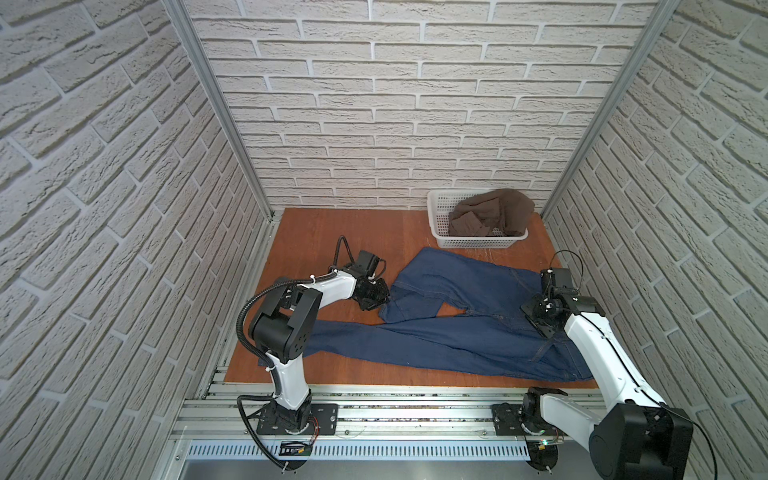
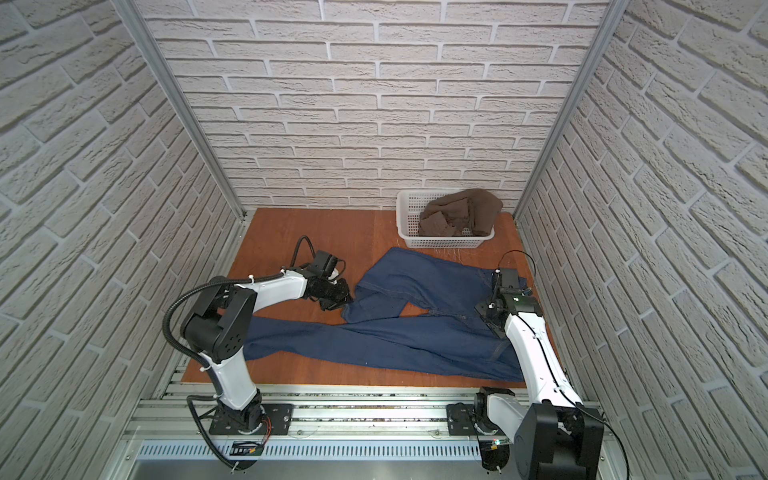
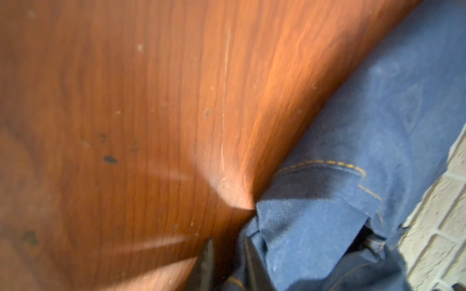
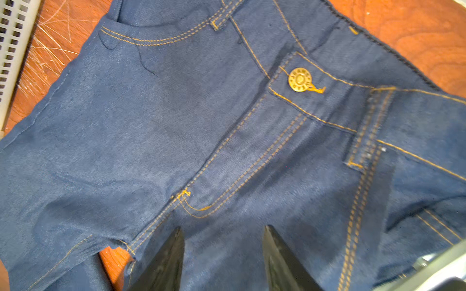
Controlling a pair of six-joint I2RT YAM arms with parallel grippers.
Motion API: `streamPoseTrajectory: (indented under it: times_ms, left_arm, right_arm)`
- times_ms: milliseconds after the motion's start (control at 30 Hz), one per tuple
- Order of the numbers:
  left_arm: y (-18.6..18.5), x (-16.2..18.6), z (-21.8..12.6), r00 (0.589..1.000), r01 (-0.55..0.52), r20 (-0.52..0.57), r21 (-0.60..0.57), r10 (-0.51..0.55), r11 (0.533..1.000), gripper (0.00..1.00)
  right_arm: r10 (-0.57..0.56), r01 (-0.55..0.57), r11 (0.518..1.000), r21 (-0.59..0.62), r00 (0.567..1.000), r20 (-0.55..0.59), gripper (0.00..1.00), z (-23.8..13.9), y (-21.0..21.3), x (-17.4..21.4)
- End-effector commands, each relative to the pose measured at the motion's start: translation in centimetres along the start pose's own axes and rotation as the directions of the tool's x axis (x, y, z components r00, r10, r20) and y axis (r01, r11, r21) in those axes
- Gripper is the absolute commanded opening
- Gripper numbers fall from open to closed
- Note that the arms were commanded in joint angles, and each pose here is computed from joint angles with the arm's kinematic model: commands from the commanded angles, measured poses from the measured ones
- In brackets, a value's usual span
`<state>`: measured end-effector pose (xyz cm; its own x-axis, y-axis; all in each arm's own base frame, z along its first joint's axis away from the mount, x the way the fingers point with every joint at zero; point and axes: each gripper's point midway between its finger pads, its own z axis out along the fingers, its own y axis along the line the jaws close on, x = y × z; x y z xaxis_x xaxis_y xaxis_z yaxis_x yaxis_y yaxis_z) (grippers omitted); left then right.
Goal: Fold and stack the trousers
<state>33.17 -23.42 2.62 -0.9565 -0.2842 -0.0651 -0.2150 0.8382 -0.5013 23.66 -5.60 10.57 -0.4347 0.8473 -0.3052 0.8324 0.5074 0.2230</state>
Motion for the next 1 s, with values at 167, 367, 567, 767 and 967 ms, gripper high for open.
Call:
streamPoseTrajectory:
  times_ms: [167,367,567,767,967]
  left_arm:
    - [-0.3,-7.0,-7.8,0.974,-0.055,0.219,-0.051,0.065,0.997,0.00]
    - [0.4,-15.6,-20.2,0.894,-0.057,0.439,-0.086,0.089,0.995,0.00]
    - [3.2,-20.9,-32.0,0.782,0.027,0.620,-0.123,0.055,0.992,0.00]
    - [8.4,-23.0,-34.4,0.757,0.165,0.651,-0.112,-0.053,0.980,0.00]
    - [10.9,-23.5,-31.8,0.787,0.219,0.608,-0.109,-0.110,0.970,0.00]
  right_arm:
    - [-0.006,0.001,0.995,-0.095,0.999,-0.048,0.53,3.8,3.6,-0.4]
    - [-0.023,0.015,0.998,-0.062,0.992,-0.121,0.52,6.6,4.5,0.3]
    - [-0.033,0.031,0.999,-0.014,0.988,-0.154,0.52,8.2,3.9,1.0]
    - [-0.041,0.042,0.999,-0.002,0.987,-0.157,0.52,8.4,3.8,1.0]
    - [-0.075,0.071,0.997,-0.029,0.983,-0.169,0.52,8.2,4.6,0.9]
